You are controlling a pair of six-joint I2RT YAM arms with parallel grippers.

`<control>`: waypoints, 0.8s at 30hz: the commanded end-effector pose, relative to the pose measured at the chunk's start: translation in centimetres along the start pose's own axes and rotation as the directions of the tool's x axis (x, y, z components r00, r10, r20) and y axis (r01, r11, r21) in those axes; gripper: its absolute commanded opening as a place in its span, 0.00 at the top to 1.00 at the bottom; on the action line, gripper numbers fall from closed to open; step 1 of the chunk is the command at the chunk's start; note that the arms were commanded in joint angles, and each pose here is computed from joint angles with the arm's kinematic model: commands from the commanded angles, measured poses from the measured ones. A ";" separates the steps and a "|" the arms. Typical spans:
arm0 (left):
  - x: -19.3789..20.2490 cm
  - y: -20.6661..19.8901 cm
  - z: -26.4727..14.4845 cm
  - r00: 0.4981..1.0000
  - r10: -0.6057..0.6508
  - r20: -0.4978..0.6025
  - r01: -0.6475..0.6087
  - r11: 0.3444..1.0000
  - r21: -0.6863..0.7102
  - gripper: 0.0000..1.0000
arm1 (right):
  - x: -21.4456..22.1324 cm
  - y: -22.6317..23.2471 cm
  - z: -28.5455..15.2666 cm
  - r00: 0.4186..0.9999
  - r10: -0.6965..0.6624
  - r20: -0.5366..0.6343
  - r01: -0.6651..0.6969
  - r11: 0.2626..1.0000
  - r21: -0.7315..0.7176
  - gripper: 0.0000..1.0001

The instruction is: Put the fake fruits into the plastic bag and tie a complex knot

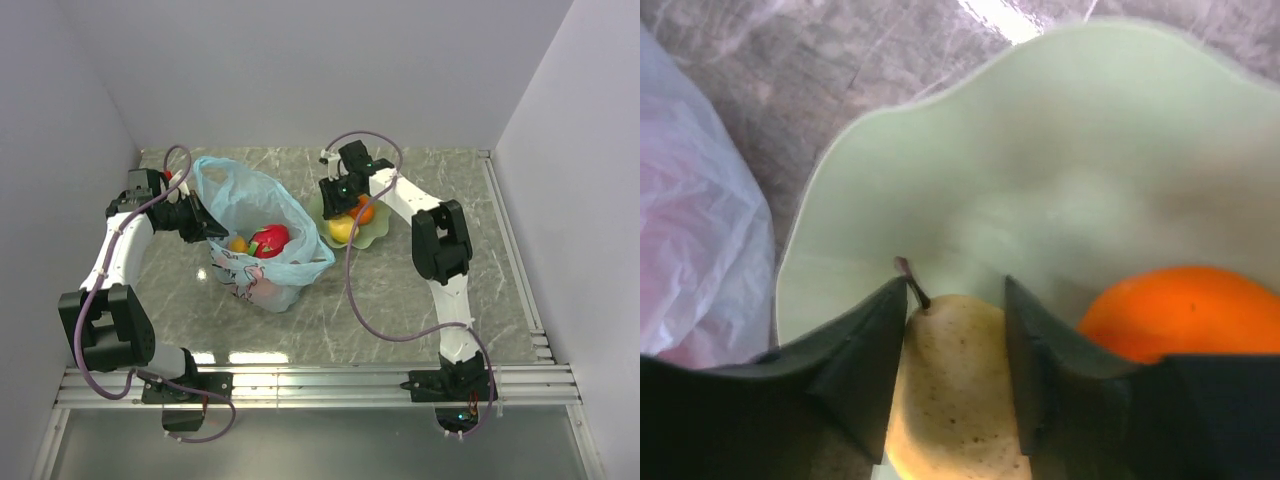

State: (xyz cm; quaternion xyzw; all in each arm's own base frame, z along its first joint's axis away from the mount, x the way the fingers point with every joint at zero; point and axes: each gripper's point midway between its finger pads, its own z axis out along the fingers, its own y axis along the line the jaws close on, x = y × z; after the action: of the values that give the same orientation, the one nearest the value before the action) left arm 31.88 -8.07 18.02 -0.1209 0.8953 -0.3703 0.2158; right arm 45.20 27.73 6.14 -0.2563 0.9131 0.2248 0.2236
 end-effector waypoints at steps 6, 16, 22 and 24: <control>-1.2 -0.9 -0.6 0.998 0.060 0.035 -0.060 0.998 0.020 1.00 | -4.5 2.0 -6.2 0.987 -0.084 0.137 0.085 0.996 0.003 0.82; -1.0 -1.0 -0.8 0.997 0.068 0.030 -0.069 0.997 0.021 1.00 | -2.4 2.6 -10.5 0.986 -0.135 0.097 0.130 0.990 0.052 0.29; -0.9 -0.9 -0.7 0.998 0.059 0.031 -0.060 0.998 0.024 1.00 | 1.2 1.8 -9.0 0.995 -0.099 0.007 0.098 0.992 0.080 0.28; -0.9 -0.9 -0.7 0.998 0.056 0.030 -0.056 0.998 0.026 1.00 | 1.1 1.8 -8.3 0.996 -0.093 -0.003 0.093 0.993 0.078 0.27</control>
State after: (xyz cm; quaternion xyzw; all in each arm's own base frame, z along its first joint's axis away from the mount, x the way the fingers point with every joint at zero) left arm 31.77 -8.05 17.97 -0.1138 0.8967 -0.3688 0.2167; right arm 41.14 24.53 13.33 -0.2888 0.9030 0.1921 0.2534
